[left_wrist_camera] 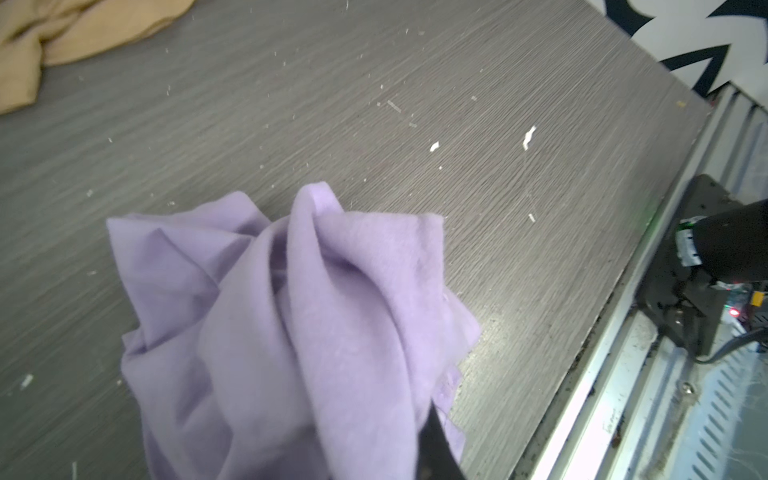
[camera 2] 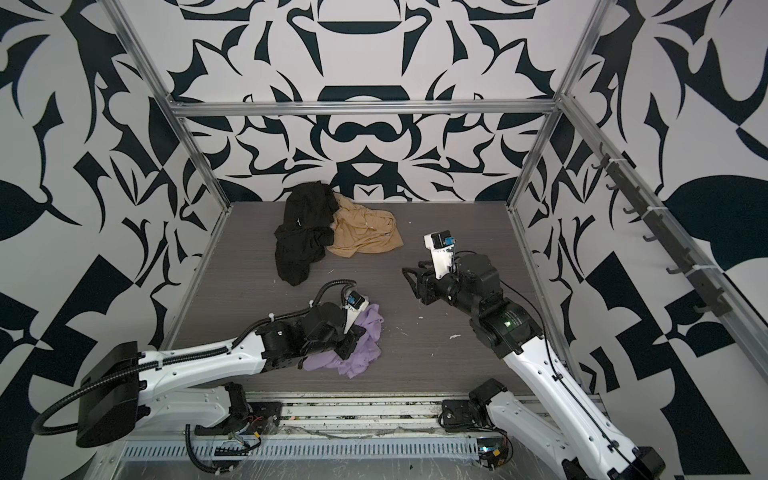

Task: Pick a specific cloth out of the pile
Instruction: 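Carry the lavender cloth toward the robot with the left gripper and lower it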

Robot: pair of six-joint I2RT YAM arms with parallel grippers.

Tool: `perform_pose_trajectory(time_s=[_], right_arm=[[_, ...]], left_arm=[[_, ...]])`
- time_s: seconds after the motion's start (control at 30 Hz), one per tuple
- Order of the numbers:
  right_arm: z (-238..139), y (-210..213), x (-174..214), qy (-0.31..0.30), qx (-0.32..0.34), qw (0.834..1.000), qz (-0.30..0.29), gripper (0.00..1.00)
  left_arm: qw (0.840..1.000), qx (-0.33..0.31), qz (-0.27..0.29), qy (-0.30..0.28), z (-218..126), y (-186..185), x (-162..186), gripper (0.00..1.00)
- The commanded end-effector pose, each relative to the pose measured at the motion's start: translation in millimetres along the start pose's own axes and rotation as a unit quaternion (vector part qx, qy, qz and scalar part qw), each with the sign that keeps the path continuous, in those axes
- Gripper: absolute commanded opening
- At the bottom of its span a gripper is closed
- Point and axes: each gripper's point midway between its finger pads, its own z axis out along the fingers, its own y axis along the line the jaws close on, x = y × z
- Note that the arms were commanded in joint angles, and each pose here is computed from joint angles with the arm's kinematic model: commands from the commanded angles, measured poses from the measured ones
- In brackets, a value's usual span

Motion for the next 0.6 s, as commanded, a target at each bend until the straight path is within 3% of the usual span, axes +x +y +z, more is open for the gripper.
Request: perform_pose_trajectory(time_s=[0.0, 0.23, 0.43, 0.47, 0.57], right_arm=[[-2.5, 2.1, -6.3, -0.02, -0.006, 1.0, 0.002, 0.52], [2.8, -5.1, 8.1, -0.005, 0.005, 1.0, 0.01, 0.52], [2.2, -18.4, 14.9, 0.005, 0.041, 0.999, -0.004, 0.53], [2.2, -23.9, 18.7, 0.012, 0.055, 0.998, -0.008, 0.54], [0.3, -52.6, 29.8, 0.02, 0.13, 0.991, -0.021, 0.62]], left_arm=[[1.0, -0.001, -0.028, -0.013, 4.0, -0.9, -7.1, 0.13], [0.999, 0.003, -0.05, 0.008, 18.9, 0.4, 4.8, 0.59], [0.997, 0.009, -0.059, -0.041, -11.9, -2.7, -25.0, 0.89], [0.997, 0.01, -0.061, -0.052, -19.1, -2.8, -30.3, 0.98], [0.993, -0.027, -0.064, -0.09, -45.9, 11.4, -47.4, 1.0]])
